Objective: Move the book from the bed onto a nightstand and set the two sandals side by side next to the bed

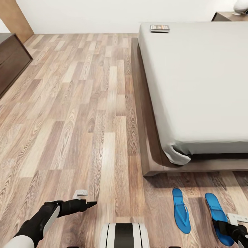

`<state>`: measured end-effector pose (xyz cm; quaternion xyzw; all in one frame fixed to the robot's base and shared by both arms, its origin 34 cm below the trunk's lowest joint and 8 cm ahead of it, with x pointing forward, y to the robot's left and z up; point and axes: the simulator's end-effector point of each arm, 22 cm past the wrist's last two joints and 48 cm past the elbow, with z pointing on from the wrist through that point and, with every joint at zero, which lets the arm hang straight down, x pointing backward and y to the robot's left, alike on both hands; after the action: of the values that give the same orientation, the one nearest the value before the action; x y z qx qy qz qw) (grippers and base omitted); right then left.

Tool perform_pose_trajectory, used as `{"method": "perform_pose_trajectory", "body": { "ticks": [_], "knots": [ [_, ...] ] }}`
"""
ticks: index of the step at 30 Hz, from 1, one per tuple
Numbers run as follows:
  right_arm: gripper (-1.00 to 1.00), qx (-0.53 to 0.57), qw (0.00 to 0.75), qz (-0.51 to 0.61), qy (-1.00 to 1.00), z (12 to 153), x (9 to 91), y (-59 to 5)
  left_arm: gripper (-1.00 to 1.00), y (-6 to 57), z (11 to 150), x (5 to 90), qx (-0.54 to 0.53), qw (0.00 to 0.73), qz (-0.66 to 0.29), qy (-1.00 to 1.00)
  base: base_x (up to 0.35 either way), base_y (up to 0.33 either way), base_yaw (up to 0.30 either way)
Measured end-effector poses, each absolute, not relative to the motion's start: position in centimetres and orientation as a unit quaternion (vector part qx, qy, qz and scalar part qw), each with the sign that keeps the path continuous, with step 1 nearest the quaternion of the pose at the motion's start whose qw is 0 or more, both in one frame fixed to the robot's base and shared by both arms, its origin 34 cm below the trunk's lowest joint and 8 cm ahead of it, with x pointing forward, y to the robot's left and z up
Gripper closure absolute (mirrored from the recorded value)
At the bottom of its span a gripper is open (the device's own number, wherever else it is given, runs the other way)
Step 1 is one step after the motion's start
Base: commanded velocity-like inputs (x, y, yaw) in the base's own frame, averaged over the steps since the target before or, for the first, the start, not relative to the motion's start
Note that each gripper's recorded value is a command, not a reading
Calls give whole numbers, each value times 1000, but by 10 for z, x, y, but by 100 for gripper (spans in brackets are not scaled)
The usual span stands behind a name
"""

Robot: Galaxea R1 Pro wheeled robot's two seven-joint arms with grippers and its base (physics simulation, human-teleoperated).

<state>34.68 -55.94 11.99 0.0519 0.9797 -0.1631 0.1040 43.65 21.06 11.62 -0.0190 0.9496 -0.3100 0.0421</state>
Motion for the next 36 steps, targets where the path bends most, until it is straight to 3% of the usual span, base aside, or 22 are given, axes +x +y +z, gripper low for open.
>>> {"method": "perform_pose_trajectory", "body": {
  "ticks": [8,17,36],
  "knots": [
    [100,48,93,-163,981,111,338,-559,-100,211,104,425,-24,27,-310,950,0,0,0],
    [100,19,180,-148,972,129,422,-543,-100,211,98,418,-27,20,-310,950,0,0,0],
    [100,17,147,-154,977,108,398,-546,-100,196,78,393,-39,-10,-318,947,0,0,0]
  ]
}}
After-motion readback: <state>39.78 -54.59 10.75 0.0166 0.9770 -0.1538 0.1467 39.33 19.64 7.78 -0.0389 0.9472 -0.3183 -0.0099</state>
